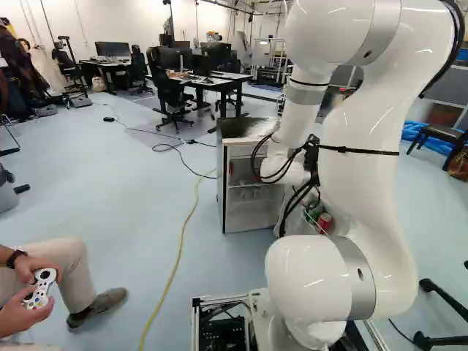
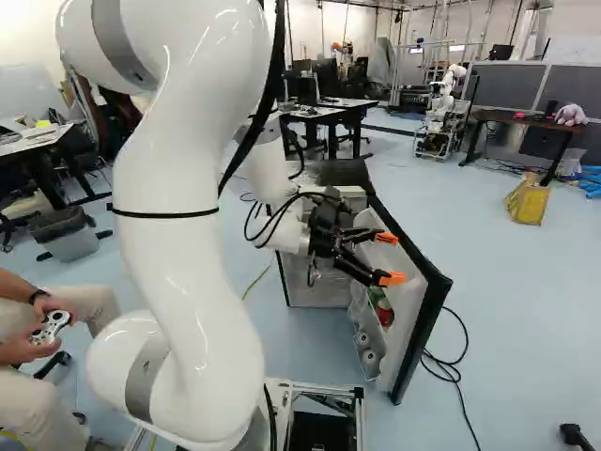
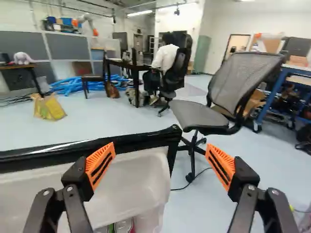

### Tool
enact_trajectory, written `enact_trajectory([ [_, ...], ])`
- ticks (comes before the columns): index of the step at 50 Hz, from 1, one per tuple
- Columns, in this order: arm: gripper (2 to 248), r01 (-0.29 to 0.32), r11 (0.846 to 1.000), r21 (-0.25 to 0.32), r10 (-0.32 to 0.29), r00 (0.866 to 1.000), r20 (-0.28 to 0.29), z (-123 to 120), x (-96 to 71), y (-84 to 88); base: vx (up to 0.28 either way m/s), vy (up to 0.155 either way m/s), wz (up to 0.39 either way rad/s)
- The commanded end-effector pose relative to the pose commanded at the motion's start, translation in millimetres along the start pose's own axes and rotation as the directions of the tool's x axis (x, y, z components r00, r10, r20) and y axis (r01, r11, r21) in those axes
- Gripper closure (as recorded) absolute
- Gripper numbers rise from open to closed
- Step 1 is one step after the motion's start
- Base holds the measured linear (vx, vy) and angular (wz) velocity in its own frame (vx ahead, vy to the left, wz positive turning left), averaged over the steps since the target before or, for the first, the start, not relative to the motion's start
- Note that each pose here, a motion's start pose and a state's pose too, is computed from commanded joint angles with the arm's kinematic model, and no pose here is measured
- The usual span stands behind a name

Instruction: Grab a drink from the fridge

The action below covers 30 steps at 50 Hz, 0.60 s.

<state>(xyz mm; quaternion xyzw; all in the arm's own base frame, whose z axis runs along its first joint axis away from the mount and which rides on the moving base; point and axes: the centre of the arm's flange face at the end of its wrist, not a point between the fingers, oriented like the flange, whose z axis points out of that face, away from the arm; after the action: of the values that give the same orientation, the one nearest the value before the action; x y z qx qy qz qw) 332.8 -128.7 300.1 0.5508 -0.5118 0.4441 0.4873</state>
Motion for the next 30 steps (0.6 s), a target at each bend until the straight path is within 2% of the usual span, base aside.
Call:
enact_trajectory([
  [7,3,0.037,0.995,0.097,-0.036,0.999,-0.013,-12,-1.8,11.4,0.0,0.0,0.0],
  [15,3,0.078,0.975,0.207,-0.073,0.997,-0.031,-25,-3.8,24.8,0.0,0.0,0.0],
  [23,3,0.115,0.943,0.313,-0.104,0.993,-0.052,-37,-5.6,38.0,0.0,0.0,0.0],
  [30,3,0.144,0.905,0.401,-0.126,0.989,-0.071,-47,-7.1,49.1,0.0,0.0,0.0],
])
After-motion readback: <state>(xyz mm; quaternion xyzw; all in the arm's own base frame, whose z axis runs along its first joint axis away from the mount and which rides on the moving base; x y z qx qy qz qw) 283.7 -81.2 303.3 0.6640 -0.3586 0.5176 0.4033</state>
